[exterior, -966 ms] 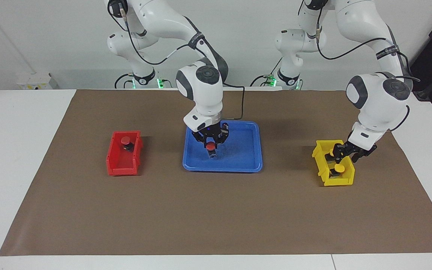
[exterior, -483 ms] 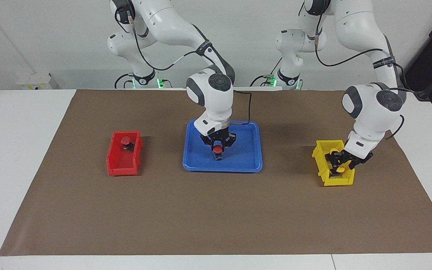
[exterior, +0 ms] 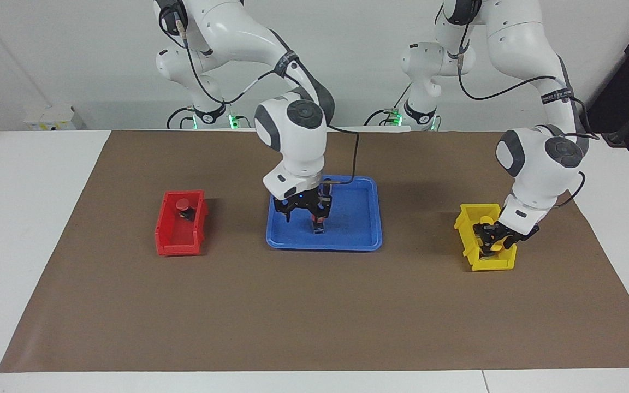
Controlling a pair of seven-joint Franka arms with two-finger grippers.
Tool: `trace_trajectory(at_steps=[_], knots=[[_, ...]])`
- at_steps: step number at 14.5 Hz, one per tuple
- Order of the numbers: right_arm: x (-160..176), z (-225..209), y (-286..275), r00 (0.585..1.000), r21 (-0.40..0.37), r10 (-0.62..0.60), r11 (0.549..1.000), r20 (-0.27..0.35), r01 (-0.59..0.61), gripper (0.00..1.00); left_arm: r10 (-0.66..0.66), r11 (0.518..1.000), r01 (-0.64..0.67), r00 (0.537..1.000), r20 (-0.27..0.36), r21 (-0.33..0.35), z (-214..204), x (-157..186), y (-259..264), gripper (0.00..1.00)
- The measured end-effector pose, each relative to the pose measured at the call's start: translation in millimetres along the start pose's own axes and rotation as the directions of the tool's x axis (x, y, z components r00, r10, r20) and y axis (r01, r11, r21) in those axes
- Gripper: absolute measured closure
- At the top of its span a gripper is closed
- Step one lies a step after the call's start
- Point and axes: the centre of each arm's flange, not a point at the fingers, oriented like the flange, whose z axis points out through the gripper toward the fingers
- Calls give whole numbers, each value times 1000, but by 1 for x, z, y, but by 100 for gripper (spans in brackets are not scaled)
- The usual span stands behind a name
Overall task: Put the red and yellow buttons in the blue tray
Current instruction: 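Grasp the second red button while the left gripper grasps a yellow button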
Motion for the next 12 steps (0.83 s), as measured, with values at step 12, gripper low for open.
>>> trace_trajectory(at_steps=[12], knots=[[-46,24,281,970,59,-238,970,55,235,24,-203,977,205,978,42,-58,-132,27,154,59]])
